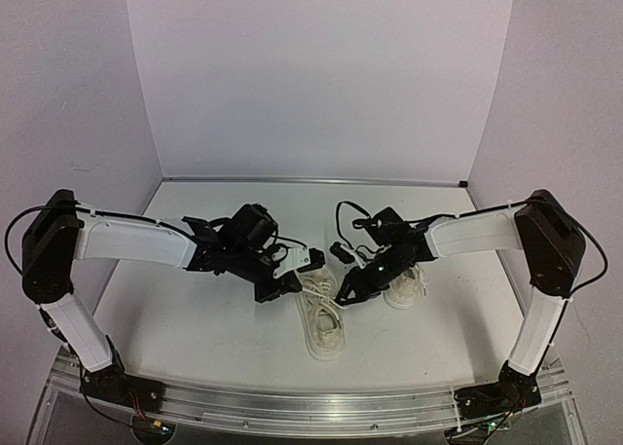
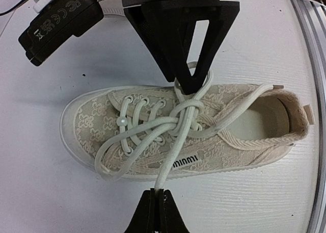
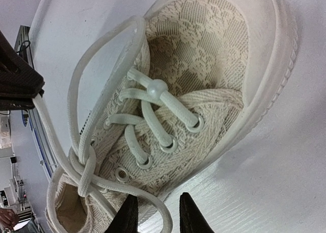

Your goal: Tie the shoes

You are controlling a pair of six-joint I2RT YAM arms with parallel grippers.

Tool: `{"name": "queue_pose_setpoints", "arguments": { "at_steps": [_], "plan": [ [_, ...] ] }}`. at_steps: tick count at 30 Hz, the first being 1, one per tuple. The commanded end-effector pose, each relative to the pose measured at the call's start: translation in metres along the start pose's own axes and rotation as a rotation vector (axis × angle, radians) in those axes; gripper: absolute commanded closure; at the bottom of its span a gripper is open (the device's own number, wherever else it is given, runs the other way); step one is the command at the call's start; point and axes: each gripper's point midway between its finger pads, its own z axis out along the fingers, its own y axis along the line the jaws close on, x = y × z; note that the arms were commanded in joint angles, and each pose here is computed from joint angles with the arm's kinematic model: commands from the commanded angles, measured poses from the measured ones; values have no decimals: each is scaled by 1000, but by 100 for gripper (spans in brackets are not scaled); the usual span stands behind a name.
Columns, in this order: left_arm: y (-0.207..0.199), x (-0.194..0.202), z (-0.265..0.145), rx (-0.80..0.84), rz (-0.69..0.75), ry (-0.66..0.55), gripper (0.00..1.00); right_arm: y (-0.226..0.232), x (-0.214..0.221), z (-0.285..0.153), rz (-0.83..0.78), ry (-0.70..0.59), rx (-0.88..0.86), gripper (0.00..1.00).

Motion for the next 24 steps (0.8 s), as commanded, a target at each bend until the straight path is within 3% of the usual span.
{"name": "queue_pose_setpoints", "arguments": {
  "at_steps": [1,13,17,19,21,24],
  "plan": [
    [9,-8,-16,-63,-15,-30,100,3,-9,0,-27,-4,16,74],
    [8,16,-20,-100,-52,19,100,10,-12,1,-36,1,8,78],
    [6,22,-18,-90,-53,39,98,14,-12,2,-42,5,2,90],
    [5,20,-18,-84,-54,29,84,15,-12,2,-43,7,-1,98],
    [7,15,-20,-99,-54,4,67,16,-12,2,-45,4,-1,100],
    [18,10,-27,-146,-58,-38,58,18,-15,-2,-48,-8,3,100]
  ]
}}
